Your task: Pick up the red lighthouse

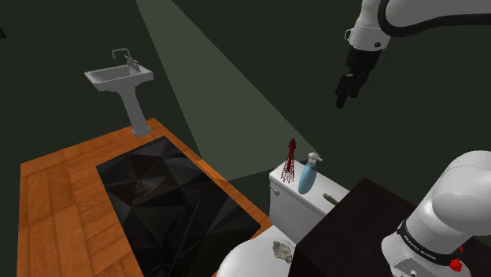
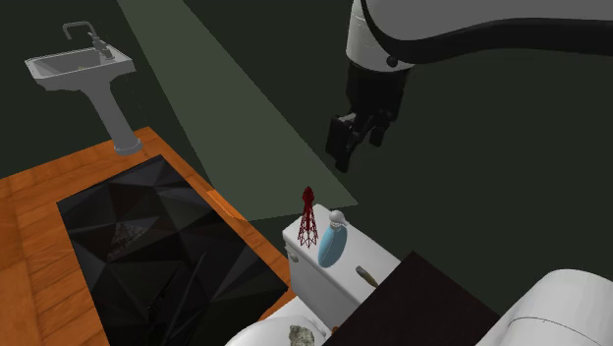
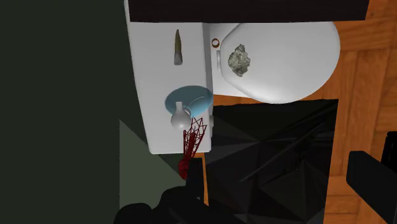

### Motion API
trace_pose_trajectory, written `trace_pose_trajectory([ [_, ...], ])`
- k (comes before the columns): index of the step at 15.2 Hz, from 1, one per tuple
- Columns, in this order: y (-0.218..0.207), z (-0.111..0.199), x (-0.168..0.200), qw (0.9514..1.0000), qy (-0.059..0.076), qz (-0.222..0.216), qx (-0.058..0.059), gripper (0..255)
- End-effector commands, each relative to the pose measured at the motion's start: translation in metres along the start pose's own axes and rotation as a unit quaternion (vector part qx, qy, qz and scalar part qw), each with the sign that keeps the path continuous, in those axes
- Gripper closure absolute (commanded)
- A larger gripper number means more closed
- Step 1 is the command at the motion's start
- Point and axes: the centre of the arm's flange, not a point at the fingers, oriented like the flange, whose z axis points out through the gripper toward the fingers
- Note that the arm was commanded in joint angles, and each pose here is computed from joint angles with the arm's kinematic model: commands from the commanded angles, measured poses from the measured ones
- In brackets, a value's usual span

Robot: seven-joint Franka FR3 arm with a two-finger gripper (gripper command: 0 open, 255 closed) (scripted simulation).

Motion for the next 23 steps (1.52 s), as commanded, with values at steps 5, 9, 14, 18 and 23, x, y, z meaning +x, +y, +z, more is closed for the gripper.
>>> trace_pose_trajectory([
  [5,0.017,0.041,0.032,0.9988,-0.016,-0.046,-0.009,0],
  [9,0.033,0.082,0.064,0.9951,-0.033,-0.091,-0.018,0],
  [14,0.049,0.135,0.104,0.9871,-0.053,-0.148,-0.029,0],
  [18,0.059,0.178,0.136,0.9780,-0.069,-0.193,-0.037,0],
  [23,0.069,0.233,0.175,0.9633,-0.089,-0.249,-0.048,0],
])
